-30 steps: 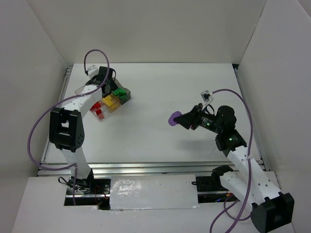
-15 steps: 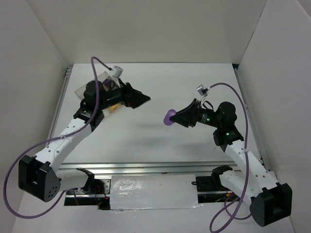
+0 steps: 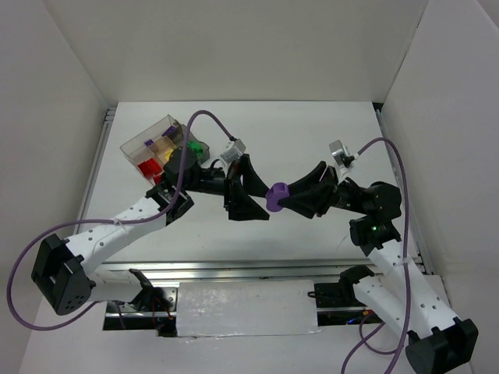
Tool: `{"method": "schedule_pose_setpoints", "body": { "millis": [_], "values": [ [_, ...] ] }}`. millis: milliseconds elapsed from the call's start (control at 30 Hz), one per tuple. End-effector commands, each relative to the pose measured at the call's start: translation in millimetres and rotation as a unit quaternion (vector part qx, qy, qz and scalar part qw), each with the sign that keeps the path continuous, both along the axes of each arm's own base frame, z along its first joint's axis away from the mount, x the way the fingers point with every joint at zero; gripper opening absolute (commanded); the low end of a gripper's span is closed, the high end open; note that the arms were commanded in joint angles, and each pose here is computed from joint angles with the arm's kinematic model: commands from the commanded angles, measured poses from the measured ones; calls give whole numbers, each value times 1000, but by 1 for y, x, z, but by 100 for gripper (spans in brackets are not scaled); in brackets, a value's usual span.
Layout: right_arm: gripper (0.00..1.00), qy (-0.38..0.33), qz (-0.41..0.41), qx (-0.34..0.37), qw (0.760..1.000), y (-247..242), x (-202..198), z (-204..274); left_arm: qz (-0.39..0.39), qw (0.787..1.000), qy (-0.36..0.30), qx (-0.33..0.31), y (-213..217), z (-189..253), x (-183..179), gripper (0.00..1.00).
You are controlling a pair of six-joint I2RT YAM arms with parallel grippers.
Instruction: Sort the legos into containers by color
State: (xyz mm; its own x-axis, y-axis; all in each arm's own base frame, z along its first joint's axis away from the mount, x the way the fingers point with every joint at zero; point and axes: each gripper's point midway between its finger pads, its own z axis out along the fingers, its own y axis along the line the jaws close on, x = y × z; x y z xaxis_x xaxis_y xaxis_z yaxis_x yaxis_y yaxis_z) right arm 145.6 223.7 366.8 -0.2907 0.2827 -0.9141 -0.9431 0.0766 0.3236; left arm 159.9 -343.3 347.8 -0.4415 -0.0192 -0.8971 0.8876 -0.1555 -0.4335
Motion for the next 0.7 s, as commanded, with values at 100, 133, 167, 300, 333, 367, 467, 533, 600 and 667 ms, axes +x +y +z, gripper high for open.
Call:
{"method": "schedule_pose_setpoints", "body": {
  "millis": [100,133,167,300,333,367,467,533,600,667],
  "values": [
    [0,-18,12,6,1000,3,-3,7,-38,998,-28,-27,-13,15,-10,89],
    [0,-22,1,7,1000,3,1,8,-40,998,-28,-29,-15,16,-10,85],
    [0,-20,-3,6,1000,3,3,7,-41,998,-30,-30,-16,17,-11,83],
    [0,-12,-20,-3,1000,3,10,0,-30,998,-37,-32,-17,20,-9,59],
    [0,-10,-24,-4,1000,3,11,-1,-27,999,-33,-26,-17,18,-8,58],
    [0,-7,-26,-6,1000,3,12,-3,-21,999,-36,-26,-16,19,-7,57],
    [0,1,-31,-9,999,3,16,-8,-1,999,-39,-18,-17,18,-1,55],
    [0,7,-33,-12,999,4,18,-12,8,999,-37,-15,-18,19,3,54],
    [0,13,-31,-14,999,4,18,-15,13,999,-40,-16,-18,21,4,47],
    [0,17,-28,-16,999,5,19,-18,20,999,-41,-15,-18,22,7,30]
  ]
}}
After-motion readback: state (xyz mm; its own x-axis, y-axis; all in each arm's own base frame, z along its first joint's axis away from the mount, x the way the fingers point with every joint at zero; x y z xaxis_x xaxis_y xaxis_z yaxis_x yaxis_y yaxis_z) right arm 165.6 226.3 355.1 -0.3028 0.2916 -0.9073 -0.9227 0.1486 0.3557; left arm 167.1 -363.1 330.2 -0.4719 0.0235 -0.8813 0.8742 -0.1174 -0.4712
